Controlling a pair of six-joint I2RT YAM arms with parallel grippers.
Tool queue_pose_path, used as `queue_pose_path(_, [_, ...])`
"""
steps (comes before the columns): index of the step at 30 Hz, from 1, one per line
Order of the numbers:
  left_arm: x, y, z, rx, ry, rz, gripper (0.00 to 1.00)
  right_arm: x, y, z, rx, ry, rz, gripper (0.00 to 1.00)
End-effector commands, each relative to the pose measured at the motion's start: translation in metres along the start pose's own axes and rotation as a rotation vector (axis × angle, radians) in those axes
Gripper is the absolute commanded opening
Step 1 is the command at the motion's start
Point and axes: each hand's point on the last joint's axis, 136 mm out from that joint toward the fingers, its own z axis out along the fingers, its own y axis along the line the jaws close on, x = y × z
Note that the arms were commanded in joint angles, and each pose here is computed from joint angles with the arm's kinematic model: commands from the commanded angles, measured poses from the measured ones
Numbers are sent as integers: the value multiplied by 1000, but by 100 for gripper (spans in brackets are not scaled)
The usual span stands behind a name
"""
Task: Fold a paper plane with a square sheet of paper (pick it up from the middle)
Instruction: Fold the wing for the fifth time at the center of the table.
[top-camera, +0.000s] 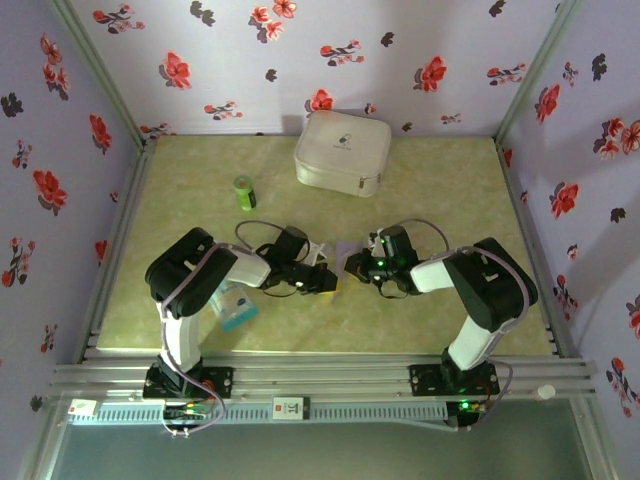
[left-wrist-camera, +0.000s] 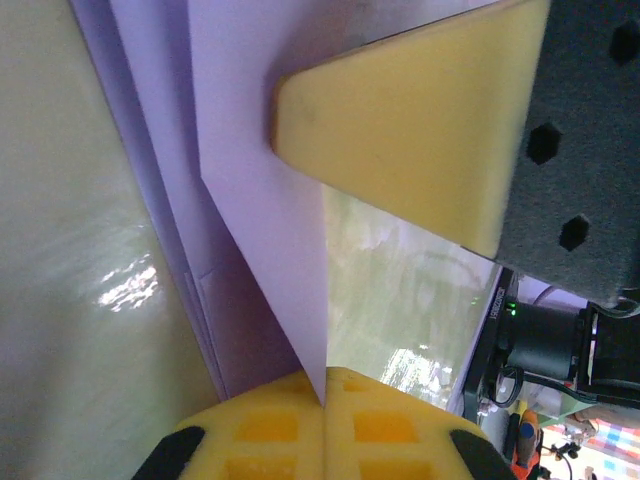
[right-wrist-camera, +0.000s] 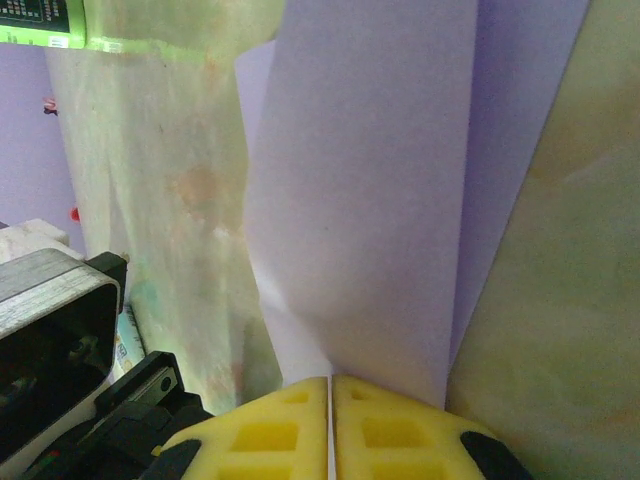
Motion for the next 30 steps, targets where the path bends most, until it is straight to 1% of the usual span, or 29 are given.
queue_pose_path(1, [21, 39, -1, -99, 20, -112, 0, -14, 1, -9, 21, -48, 15, 11])
queue_pose_path(7, [19, 41, -2, -81, -10, -136, 0, -16, 13, -15, -16, -40, -17, 11])
queue_pose_path(19, [20, 45, -3, -76, -21, -159, 0, -12, 20, -6, -53, 29, -41, 11])
queue_pose_path(30, [22, 51, -3, -97, -17, -188, 0, -15, 5, 7, -7, 40, -27, 11])
